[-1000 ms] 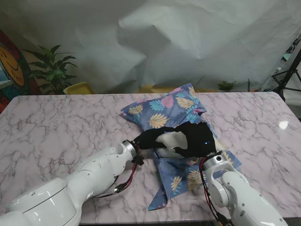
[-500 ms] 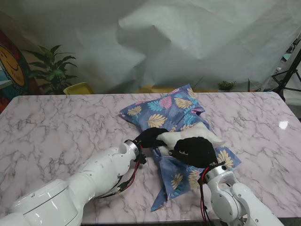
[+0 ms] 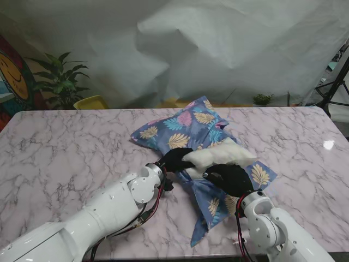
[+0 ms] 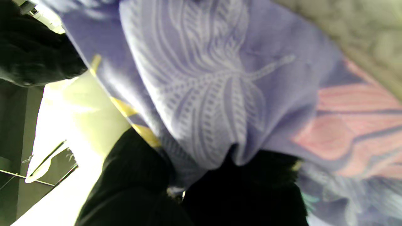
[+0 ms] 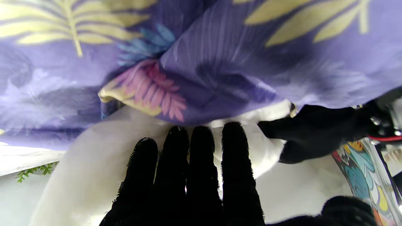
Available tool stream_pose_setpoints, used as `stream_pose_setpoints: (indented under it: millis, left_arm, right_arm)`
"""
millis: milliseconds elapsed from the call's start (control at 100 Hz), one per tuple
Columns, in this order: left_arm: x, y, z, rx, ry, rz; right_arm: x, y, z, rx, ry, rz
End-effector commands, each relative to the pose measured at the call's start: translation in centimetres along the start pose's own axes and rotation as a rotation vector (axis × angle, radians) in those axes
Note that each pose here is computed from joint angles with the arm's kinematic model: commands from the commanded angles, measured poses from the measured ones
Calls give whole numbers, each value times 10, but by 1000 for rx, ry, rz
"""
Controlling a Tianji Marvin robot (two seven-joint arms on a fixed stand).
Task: Put a pillowcase on a pillow
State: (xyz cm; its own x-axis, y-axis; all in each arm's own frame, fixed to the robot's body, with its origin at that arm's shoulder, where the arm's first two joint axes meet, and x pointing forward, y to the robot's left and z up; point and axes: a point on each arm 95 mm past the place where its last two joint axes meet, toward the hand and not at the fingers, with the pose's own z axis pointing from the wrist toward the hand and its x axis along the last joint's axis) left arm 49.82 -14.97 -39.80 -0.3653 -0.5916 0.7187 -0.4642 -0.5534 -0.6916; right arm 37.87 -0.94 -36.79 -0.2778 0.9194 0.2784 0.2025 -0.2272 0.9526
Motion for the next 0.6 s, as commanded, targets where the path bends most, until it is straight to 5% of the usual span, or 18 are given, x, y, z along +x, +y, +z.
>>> stream_pose_setpoints:
  millis: [0,350,590]
  left_arm:
    - [-22,13,-17,-43,-56,27]
    - [-19,9,-23,-25,-128,53]
    - [-22,10,-23,-35,-173,66]
  right_arm:
    - [-7,-4,4,17,-16,-16]
    - [-8,-21,28,65,69,107]
    - [-1,-23,31,47,121,367]
